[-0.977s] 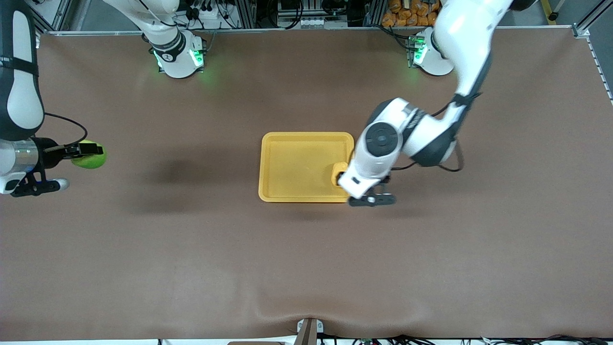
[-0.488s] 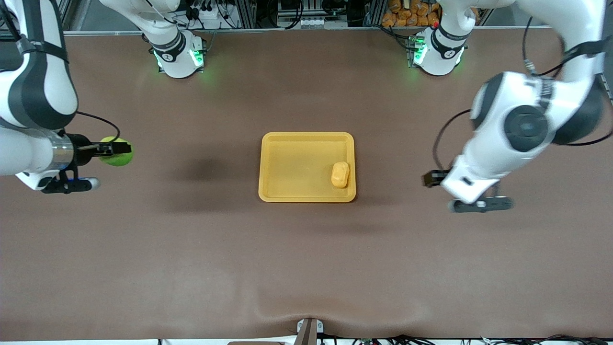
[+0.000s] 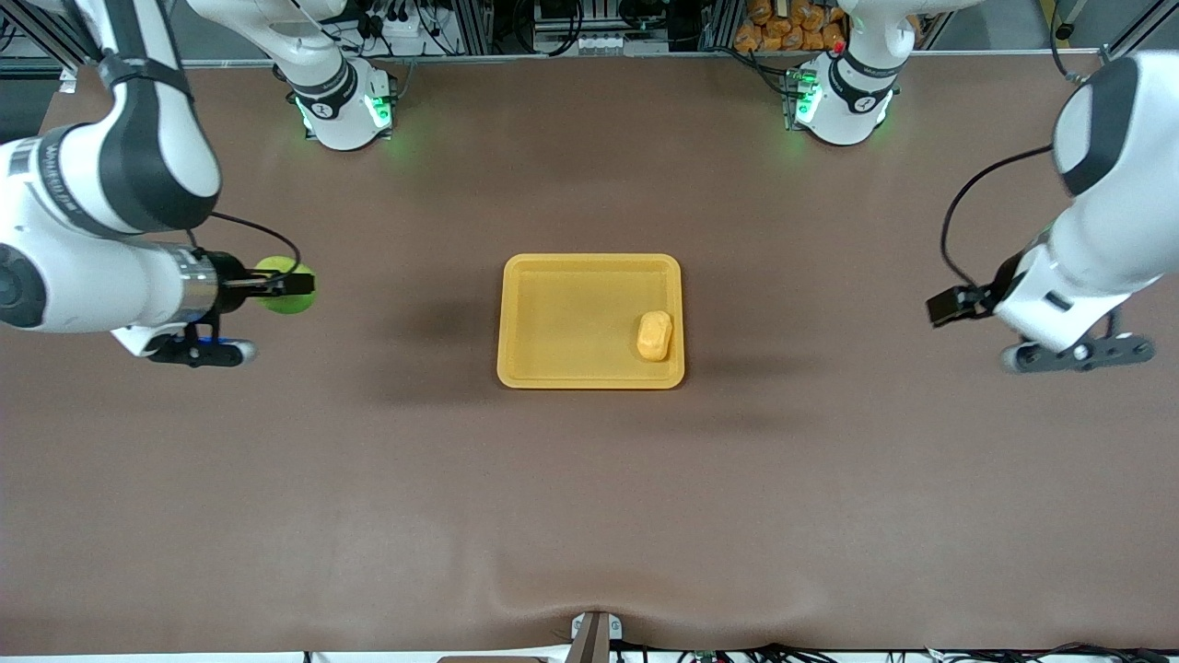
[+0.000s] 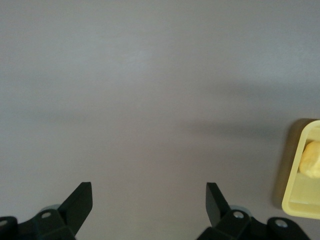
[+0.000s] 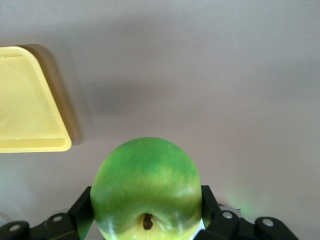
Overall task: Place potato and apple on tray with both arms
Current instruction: 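Carry the apple over the tray with the right gripper while the left withdraws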
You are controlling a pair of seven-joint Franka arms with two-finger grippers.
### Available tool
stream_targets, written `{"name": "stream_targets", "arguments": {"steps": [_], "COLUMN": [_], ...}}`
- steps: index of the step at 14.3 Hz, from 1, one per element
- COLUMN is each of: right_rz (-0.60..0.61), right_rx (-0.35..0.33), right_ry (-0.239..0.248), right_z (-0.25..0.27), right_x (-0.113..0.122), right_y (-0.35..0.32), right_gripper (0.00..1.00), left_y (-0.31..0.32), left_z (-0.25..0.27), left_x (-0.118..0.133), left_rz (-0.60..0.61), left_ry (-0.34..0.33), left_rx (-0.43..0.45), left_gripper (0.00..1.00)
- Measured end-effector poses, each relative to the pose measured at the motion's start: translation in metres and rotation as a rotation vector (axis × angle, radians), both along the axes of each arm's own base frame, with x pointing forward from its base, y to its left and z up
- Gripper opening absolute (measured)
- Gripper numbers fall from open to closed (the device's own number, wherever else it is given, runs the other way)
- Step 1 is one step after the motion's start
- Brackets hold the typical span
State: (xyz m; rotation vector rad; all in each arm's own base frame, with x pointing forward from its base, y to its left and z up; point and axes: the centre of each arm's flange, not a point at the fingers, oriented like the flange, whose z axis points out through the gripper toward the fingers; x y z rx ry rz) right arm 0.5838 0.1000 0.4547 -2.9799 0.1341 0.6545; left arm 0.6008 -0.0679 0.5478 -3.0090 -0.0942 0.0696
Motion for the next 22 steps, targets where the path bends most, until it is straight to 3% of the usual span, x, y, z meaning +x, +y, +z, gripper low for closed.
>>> {"name": "stream_targets", "arguments": {"steps": [5, 13, 22], "right_rz": [-0.027, -0.126, -0.175], "right_rx": [-0.039, -0.075, -0.111], "right_ry": [-0.018, -0.06, -0.076], "right_z": [0.0, -0.026, -0.079], "right_x": [-0.008, -0.027, -0.04], "right_y": [0.06, 0.171, 0.24], "right_gripper": [0.87, 0.87, 0.87], "left_y": [0.001, -0.002, 0.024], "left_z": [0.059, 0.112, 0.104], "left_x": [-0.043, -0.081, -0.084], "left_rz": [-0.024, -0.071, -0.059], "left_ry": [0.008, -0.034, 0.0], "left_rx": [0.021, -0.001, -0.01], "left_gripper": [1.0, 1.0, 1.0]}}
